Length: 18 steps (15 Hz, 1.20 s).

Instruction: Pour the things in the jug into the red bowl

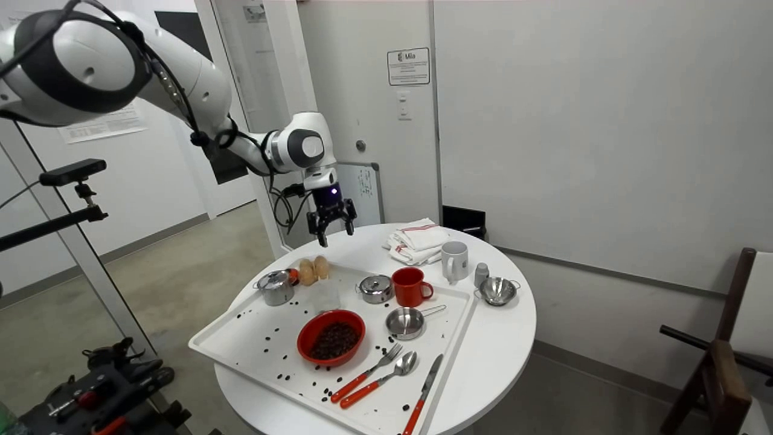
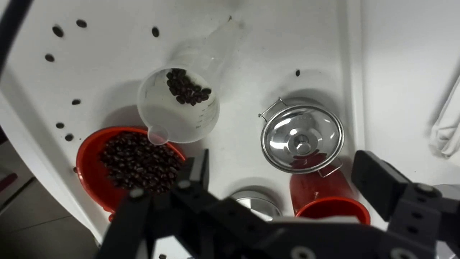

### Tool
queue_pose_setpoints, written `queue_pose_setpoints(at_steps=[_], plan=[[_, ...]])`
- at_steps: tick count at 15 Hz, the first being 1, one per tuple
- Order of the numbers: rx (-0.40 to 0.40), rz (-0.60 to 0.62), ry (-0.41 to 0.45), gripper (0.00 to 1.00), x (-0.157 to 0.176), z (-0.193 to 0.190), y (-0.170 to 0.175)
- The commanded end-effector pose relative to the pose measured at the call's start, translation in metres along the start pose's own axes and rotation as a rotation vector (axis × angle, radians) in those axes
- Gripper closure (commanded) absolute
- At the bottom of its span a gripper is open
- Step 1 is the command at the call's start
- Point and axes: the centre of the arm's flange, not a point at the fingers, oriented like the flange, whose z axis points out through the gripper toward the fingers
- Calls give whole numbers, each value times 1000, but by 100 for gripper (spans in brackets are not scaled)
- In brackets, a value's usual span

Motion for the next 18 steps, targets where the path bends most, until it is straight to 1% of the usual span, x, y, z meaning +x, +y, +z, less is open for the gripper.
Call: queue_pose_setpoints(at_steps=[1,2,5,7,9,11,13,15,16,18], plan=[[0,17,-1,0,-1,0,0],[15,121,113,0,-6,-1,0],[31,228,198,0,-20,0,6],[25,295,268,0,-39,5,14],[7,349,349,0,-56,8,26],[-18,416,420,0,-63,15,33],[-43,498,441,0,-59,26,33],[-65,566,432,0,-47,35,27],[-82,596,404,0,-37,40,21],[-98,655,377,0,-16,46,11]])
